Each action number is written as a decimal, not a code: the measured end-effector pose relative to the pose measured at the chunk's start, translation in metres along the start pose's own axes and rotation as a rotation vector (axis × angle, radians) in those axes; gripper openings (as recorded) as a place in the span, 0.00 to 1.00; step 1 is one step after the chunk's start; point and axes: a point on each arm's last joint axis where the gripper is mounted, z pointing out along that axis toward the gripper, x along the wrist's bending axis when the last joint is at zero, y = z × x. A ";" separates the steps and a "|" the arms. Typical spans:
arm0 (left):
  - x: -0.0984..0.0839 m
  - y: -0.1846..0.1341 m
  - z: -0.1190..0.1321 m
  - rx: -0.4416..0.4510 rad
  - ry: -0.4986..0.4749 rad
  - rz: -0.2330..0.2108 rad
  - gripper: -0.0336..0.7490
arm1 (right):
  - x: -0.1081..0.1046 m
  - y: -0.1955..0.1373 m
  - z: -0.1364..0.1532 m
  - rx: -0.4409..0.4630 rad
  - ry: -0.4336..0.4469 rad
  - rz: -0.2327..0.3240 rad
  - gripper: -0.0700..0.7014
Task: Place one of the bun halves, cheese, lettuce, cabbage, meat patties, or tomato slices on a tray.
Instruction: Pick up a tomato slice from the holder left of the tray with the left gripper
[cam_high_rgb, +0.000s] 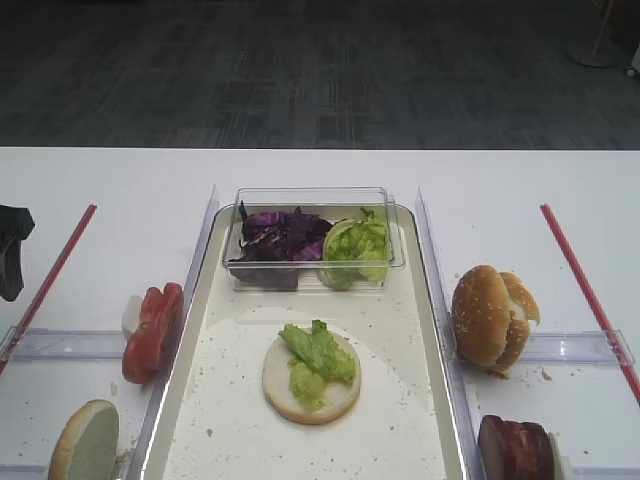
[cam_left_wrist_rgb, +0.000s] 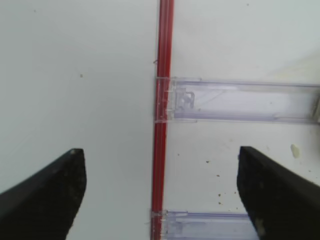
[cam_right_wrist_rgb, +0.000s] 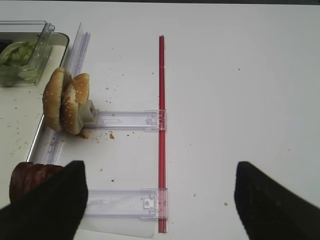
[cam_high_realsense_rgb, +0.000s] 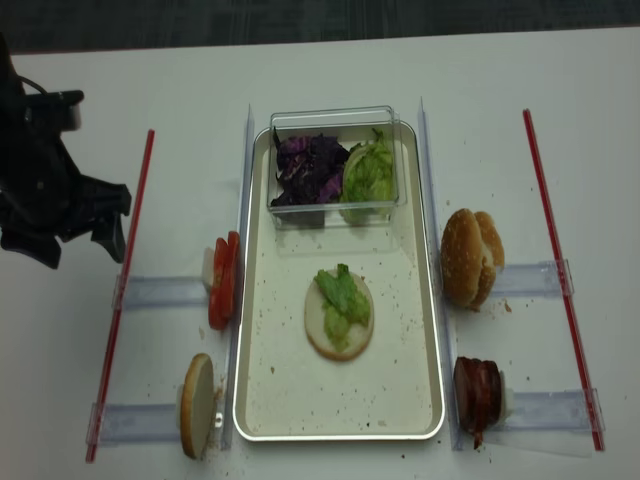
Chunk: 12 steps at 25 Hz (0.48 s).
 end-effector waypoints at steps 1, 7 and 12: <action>-0.001 0.000 0.000 0.006 0.000 0.005 0.77 | 0.000 0.000 0.000 0.000 0.000 0.000 0.89; -0.030 -0.002 0.000 0.022 0.000 0.060 0.77 | 0.000 0.000 0.000 0.000 0.000 0.000 0.89; -0.068 -0.008 -0.001 0.021 -0.001 0.102 0.77 | 0.000 0.000 0.000 0.000 0.000 0.000 0.89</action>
